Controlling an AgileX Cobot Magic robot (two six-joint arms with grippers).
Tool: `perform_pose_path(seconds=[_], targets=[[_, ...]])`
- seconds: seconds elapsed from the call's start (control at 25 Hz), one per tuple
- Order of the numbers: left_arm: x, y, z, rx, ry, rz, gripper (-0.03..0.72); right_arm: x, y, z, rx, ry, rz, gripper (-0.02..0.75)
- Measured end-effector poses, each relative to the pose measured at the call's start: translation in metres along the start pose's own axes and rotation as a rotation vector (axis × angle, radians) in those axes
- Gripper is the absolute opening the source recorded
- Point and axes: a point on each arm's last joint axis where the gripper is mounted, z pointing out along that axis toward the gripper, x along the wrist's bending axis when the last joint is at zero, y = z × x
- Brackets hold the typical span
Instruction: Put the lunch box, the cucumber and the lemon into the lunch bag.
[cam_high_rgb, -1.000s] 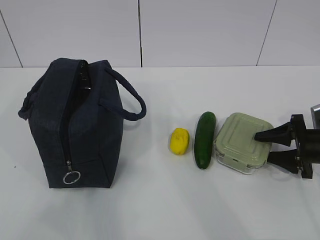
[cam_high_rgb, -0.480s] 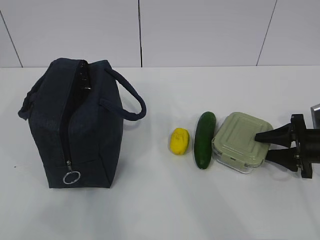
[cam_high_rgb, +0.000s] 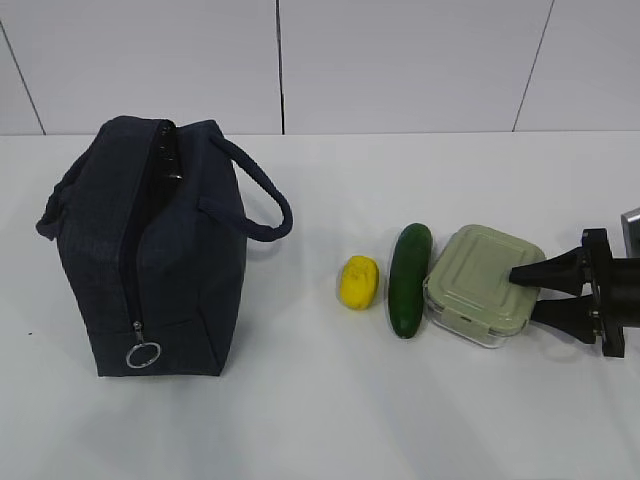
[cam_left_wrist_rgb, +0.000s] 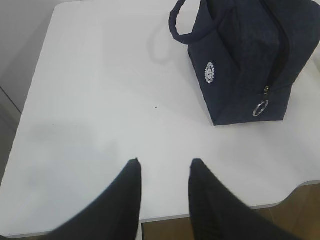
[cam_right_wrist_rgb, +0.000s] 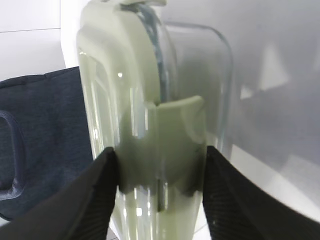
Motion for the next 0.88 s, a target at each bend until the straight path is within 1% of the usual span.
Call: perform_pose_path(seconds=[0.24,0.48,0.88], targets=[[0.0,0.0,0.0,0.0,0.0,0.0,0.235,0.0,-0.0002,0.0,0.002,0.0,-0.001,0.389],[0.0,0.0,0.0,0.0,0.0,0.0,0.235,-0.0001,-0.0005,0.0,0.005,-0.001,-0.005,0.367],[0.0,0.0,0.0,0.0,0.0,0.0,0.235,0.0001,-0.0009,0.0,0.01,0.001,-0.01,0.365]])
